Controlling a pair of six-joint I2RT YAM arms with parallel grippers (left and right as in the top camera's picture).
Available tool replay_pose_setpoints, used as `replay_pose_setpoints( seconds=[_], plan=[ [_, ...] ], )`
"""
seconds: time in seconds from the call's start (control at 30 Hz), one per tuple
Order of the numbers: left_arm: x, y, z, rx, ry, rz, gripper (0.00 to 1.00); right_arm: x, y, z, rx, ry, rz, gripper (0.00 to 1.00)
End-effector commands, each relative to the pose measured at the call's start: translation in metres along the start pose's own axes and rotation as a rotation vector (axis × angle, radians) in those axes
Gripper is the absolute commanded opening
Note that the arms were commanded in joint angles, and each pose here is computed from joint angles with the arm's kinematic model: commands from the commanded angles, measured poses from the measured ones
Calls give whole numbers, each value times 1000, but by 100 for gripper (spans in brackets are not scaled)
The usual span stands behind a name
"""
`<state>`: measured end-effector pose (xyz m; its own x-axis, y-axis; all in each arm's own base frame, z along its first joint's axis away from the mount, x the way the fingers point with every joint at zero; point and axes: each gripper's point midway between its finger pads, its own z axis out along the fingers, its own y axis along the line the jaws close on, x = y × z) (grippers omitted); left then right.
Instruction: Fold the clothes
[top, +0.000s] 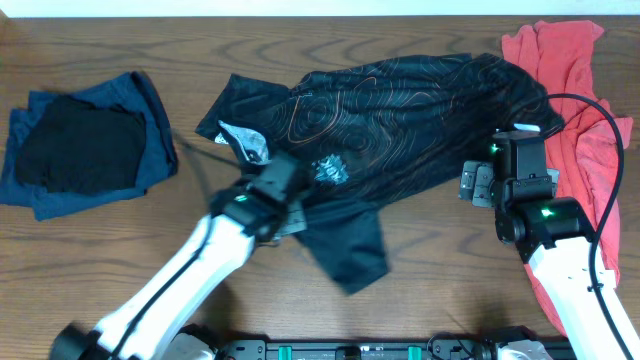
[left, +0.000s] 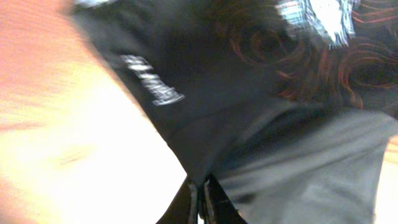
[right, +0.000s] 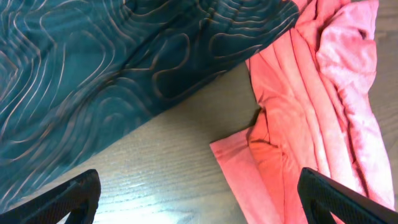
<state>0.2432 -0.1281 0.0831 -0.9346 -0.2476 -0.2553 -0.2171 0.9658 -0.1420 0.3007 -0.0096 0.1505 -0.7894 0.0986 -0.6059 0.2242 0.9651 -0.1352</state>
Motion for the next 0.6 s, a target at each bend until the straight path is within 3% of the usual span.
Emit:
replay_pose_setpoints(
  seconds=[0.0, 0.23, 0.57],
  plan=[
    [-23, 46, -24, -116, -119, -46, 6, 0, -2, -2, 2, 4, 46, 99],
    [-41, 83, -39, -151, -172, -161, 6, 20, -5, 5, 30, 96, 78, 99],
    [-40, 99, -26, -208, -116, -166, 6, 31, -25, 45, 115, 192, 189, 96]
  ],
)
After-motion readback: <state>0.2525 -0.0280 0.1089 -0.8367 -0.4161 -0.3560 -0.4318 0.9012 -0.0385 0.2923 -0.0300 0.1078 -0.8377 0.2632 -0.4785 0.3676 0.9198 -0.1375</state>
